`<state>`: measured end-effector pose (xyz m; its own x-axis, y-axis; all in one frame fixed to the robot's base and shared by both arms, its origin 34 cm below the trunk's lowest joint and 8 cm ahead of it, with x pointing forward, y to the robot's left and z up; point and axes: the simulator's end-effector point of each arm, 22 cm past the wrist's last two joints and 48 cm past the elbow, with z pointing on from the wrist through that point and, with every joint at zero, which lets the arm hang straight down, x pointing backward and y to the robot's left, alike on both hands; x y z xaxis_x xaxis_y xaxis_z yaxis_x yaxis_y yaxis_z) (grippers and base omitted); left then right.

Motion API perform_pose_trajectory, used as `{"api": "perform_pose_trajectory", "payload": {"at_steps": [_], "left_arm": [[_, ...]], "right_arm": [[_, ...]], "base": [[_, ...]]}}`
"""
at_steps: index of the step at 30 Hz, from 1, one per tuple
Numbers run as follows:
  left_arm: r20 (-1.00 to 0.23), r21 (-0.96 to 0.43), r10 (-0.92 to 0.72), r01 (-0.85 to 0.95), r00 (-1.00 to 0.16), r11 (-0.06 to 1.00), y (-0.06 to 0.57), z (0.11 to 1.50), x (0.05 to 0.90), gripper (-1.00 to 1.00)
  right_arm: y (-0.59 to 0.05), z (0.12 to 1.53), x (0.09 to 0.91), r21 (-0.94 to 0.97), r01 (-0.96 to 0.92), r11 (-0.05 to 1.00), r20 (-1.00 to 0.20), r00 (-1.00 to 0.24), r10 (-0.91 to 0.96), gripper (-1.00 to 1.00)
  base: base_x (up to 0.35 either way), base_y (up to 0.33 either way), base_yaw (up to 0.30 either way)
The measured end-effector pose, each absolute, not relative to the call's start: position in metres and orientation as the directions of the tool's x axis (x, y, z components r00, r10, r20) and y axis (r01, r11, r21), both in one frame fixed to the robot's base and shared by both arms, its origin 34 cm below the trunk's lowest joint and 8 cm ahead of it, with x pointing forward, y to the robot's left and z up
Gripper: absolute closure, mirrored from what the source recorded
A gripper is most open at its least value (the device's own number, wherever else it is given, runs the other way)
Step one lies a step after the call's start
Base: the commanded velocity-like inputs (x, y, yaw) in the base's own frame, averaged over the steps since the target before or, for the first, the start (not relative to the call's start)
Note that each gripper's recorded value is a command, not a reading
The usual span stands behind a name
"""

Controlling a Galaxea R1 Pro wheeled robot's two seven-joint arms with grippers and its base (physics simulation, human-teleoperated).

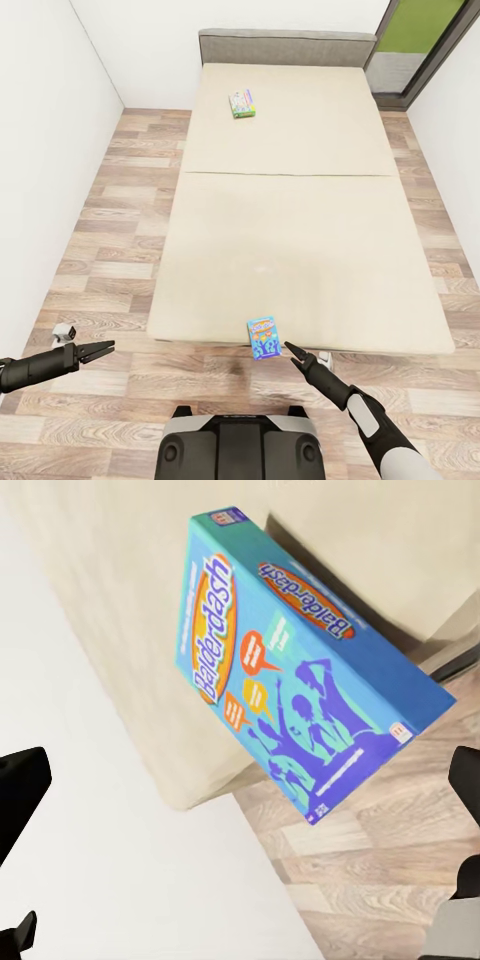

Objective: Put all the toys in the child's room - the three board games (two on the bed and one on the table), the two jigsaw puzzles on the table, and the tennis ball on the table - inside the toy box on the table in the child's room.

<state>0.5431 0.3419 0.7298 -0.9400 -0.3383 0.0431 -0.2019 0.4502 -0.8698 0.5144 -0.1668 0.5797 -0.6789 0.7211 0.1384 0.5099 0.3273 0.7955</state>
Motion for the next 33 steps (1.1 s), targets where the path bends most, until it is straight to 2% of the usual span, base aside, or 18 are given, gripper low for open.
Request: {"api": "perform_pose_trajectory", "payload": {"at_steps": [33], "left_arm": [[0.043,-0.87,-0.336,-0.201,-0.941,0.451,0.342,0.7,0.552,-1.0]], "right_arm": [[-0.165,0.548,0.52,0.788,0.518,0.333,0.145,-0.682,0.717,-1.0]], "base": [[0.0,0.0,0.0]]}}
